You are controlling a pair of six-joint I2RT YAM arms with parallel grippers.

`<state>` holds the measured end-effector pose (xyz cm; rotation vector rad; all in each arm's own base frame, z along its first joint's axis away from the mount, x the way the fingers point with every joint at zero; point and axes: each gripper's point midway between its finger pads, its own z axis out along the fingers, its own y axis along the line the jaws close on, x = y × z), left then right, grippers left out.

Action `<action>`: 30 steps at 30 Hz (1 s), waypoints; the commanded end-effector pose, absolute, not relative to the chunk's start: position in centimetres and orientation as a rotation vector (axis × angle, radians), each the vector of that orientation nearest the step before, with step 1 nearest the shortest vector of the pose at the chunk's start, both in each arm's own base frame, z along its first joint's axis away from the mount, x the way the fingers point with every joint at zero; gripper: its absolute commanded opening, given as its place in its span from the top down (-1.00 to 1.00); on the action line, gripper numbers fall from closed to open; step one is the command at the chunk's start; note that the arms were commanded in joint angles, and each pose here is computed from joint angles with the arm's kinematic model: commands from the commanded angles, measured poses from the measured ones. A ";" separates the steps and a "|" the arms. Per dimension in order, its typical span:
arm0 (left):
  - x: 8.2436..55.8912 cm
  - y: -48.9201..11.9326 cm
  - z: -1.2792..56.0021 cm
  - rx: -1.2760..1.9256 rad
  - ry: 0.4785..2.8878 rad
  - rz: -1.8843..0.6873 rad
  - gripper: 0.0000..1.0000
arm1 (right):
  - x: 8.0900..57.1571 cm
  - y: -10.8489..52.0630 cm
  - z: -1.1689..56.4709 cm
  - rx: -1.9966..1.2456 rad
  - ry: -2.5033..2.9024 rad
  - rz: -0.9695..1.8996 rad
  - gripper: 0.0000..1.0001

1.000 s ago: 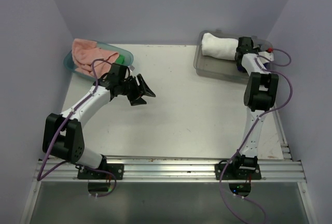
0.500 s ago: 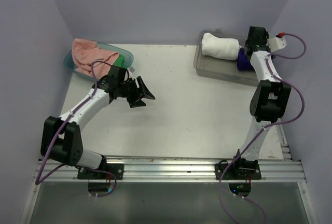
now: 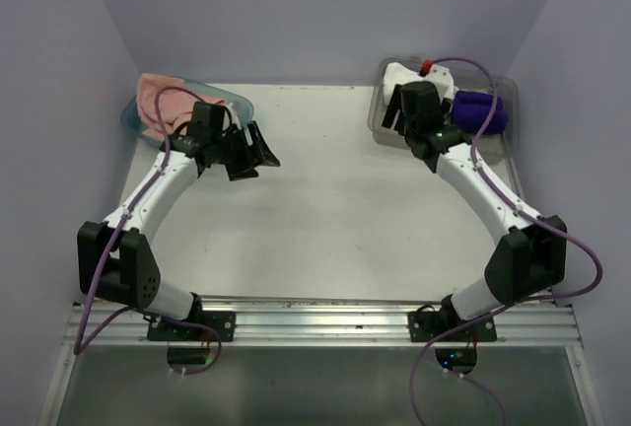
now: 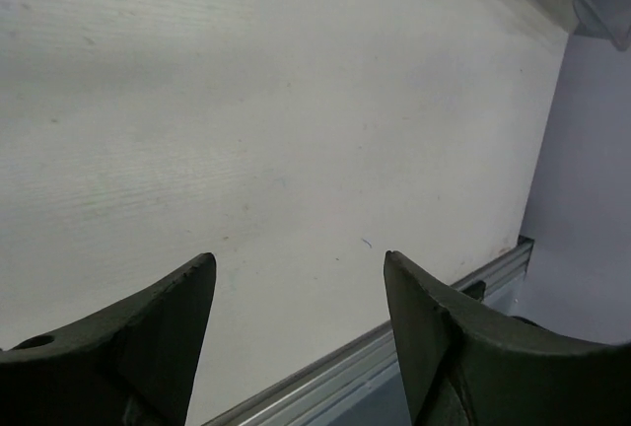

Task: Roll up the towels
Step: Grab a towel with the left arm

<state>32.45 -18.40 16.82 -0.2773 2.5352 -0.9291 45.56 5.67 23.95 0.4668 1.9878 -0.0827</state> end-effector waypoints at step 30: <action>54.3 7.0 16.3 -0.746 2.374 -0.044 0.83 | 30.1 12.8 21.3 0.106 2.130 0.041 -0.60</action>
